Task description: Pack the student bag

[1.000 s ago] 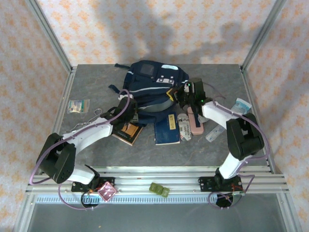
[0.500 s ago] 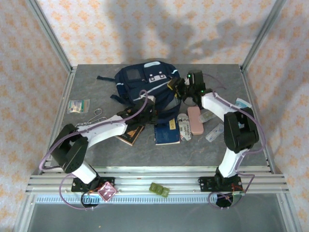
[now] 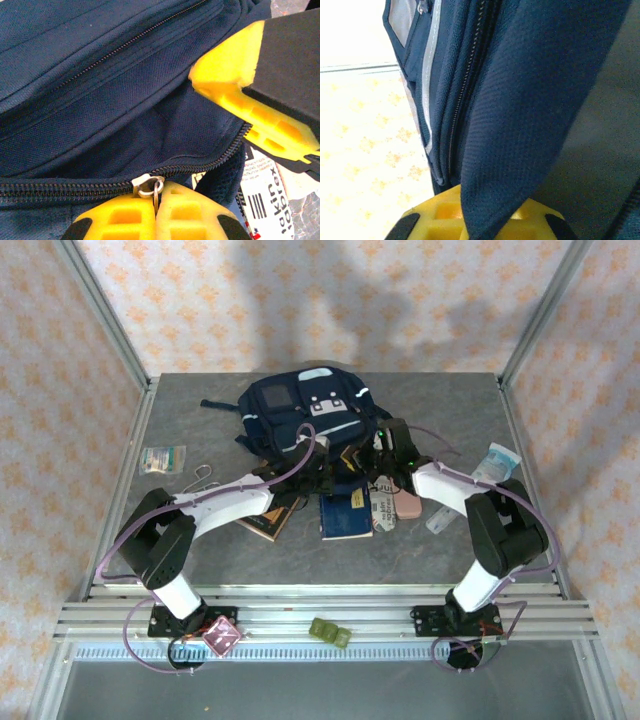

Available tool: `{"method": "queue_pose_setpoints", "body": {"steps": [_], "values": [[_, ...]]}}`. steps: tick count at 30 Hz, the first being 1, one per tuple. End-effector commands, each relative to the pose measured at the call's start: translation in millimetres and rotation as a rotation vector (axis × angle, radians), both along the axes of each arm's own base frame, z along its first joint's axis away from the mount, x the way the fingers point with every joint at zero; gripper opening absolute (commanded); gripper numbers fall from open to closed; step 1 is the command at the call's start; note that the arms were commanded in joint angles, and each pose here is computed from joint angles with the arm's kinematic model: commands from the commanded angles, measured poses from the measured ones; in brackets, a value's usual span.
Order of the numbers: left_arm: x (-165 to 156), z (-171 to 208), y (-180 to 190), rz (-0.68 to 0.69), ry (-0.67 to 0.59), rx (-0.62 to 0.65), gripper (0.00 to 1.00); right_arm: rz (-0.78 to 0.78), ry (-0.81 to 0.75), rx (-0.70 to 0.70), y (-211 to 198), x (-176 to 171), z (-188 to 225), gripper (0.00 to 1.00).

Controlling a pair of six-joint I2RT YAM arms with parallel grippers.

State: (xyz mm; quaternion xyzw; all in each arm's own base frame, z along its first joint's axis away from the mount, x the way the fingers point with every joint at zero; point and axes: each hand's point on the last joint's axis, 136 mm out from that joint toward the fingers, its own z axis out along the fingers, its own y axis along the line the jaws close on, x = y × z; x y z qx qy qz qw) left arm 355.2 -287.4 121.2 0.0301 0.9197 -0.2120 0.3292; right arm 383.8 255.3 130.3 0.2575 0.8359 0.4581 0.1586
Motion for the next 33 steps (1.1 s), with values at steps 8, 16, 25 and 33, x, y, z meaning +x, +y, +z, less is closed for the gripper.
{"method": "queue_pose_setpoints", "body": {"steps": [8,16,25,33], "values": [[0.5,-0.6,-5.2,-0.021,-0.012,0.024,0.22,0.023,-0.109,0.073,15.0,7.2,37.0,0.00],[-3.1,-8.4,0.8,-0.021,-0.001,0.057,0.15,0.019,-0.122,0.080,15.7,8.9,42.1,0.00],[-16.3,-10.3,28.4,0.004,0.015,0.143,0.00,-0.009,-0.138,0.037,5.1,19.5,42.5,0.00],[-17.1,-14.9,100.4,0.133,0.031,0.205,0.00,-0.083,-0.154,-0.001,-23.6,19.6,34.1,0.00]]}}
